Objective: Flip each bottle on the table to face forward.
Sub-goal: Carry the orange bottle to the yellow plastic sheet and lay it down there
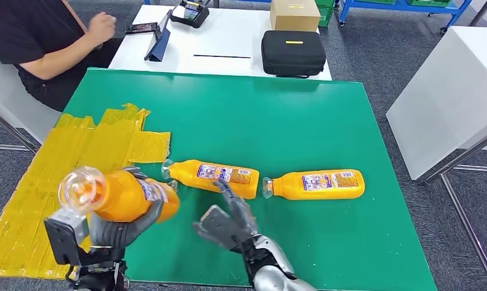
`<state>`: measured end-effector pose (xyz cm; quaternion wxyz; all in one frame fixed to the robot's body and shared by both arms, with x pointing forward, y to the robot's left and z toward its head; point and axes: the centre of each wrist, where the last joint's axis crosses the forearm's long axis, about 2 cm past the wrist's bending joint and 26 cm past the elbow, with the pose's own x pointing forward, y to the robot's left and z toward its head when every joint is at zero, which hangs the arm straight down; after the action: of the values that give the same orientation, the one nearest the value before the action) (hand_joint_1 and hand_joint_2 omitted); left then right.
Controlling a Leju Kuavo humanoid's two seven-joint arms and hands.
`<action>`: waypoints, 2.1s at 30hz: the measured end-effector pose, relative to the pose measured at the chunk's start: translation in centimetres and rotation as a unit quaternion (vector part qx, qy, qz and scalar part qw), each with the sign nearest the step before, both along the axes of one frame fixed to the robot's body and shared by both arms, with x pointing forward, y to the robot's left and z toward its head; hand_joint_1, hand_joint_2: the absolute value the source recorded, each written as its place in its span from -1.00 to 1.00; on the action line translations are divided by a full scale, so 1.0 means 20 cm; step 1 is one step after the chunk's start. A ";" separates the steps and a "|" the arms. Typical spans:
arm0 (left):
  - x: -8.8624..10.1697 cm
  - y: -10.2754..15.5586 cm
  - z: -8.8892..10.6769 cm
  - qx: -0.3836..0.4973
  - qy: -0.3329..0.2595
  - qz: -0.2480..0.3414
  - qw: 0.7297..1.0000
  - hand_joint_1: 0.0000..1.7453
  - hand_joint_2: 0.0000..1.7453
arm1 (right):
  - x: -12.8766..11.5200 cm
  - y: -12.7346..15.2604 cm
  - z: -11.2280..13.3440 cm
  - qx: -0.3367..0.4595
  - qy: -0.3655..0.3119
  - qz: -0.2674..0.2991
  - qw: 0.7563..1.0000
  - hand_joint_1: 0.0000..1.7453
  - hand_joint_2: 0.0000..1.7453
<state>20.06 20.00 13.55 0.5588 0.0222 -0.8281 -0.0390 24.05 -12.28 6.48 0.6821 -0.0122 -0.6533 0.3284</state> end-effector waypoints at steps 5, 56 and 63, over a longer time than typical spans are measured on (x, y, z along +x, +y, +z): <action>0.03 0.08 0.04 0.132 -0.073 0.096 0.984 1.00 1.00 | -0.01 -0.11 0.03 0.029 -0.009 -0.035 0.999 -1.00 -1.00; 0.66 0.61 -0.43 0.723 0.129 0.182 0.654 -1.00 -1.00 | -0.12 -0.16 0.19 0.090 -0.036 0.001 0.995 -1.00 -1.00; 0.57 0.55 -0.48 0.689 0.140 0.173 0.690 -1.00 -1.00 | -0.17 -0.16 0.18 0.067 -0.036 -0.002 0.997 -1.00 -1.00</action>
<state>31.38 31.07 3.96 0.4932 0.5384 -0.4619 -0.5036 20.72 -15.54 10.09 0.6579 0.0200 -0.6981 0.2818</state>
